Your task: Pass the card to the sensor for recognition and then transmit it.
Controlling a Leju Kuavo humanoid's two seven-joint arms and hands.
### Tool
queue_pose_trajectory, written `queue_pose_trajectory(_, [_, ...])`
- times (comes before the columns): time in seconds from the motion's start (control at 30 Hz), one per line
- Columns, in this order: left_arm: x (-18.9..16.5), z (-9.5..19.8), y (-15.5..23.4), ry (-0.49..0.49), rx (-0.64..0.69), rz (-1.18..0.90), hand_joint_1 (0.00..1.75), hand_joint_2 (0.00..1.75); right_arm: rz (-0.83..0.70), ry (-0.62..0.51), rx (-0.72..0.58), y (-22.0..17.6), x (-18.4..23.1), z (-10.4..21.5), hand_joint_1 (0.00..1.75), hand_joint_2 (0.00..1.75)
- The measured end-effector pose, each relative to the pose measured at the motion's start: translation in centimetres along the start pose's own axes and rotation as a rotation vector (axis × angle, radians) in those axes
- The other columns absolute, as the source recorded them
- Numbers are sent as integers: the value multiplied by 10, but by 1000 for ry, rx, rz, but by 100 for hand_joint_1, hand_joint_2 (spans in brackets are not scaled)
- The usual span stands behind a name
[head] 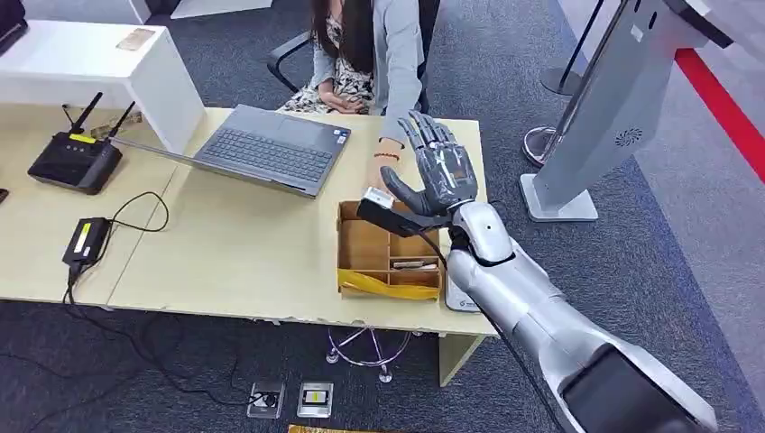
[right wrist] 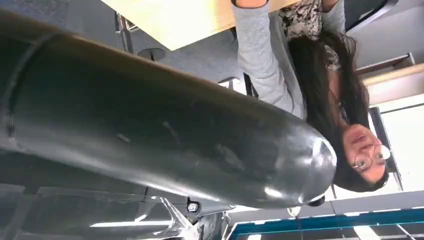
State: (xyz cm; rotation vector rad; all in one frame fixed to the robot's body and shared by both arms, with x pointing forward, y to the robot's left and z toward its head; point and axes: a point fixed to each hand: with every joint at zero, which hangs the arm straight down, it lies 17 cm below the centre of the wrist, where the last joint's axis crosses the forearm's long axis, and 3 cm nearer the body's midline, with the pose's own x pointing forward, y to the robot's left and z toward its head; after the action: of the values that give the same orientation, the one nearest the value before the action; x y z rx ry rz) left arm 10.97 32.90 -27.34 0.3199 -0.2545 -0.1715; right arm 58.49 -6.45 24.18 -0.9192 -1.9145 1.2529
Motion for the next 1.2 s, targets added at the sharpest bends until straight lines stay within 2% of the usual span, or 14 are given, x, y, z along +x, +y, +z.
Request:
queue_pose_trajectory(0.17, [1, 0, 0, -3, 2, 1, 0, 0, -3, 3, -4, -2, -1, -1, 0, 0])
queue_pose_trajectory(0.27, [0, 0, 1, -1, 3, 9, 0, 0, -54, 35, 2, -5, -8, -4, 0, 0])
queue_pose_trajectory(0.5, [-2, 0, 1, 8, 5, 24, 0, 0, -227, 179, 10, -17, -54, -7, 0, 0])
queue_pose_trajectory(0.63, [-4, 0, 1, 13, 5, 27, 0, 0, -267, 249, -8, -29, -86, -5, 0, 0])
queue_pose_trajectory(0.67, [-5, 0, 1, 17, 5, 27, 0, 0, -279, 269, -13, -30, -95, -2, 0, 175])
queue_pose_trajectory(0.87, [-5, 0, 1, 16, 6, 26, 0, 0, -278, 307, -25, -34, -122, 8, 0, 175])
queue_pose_trajectory(1.2, [-4, 0, 2, 10, 10, 38, 0, 0, -321, 346, -17, -31, -121, 24, 0, 175])
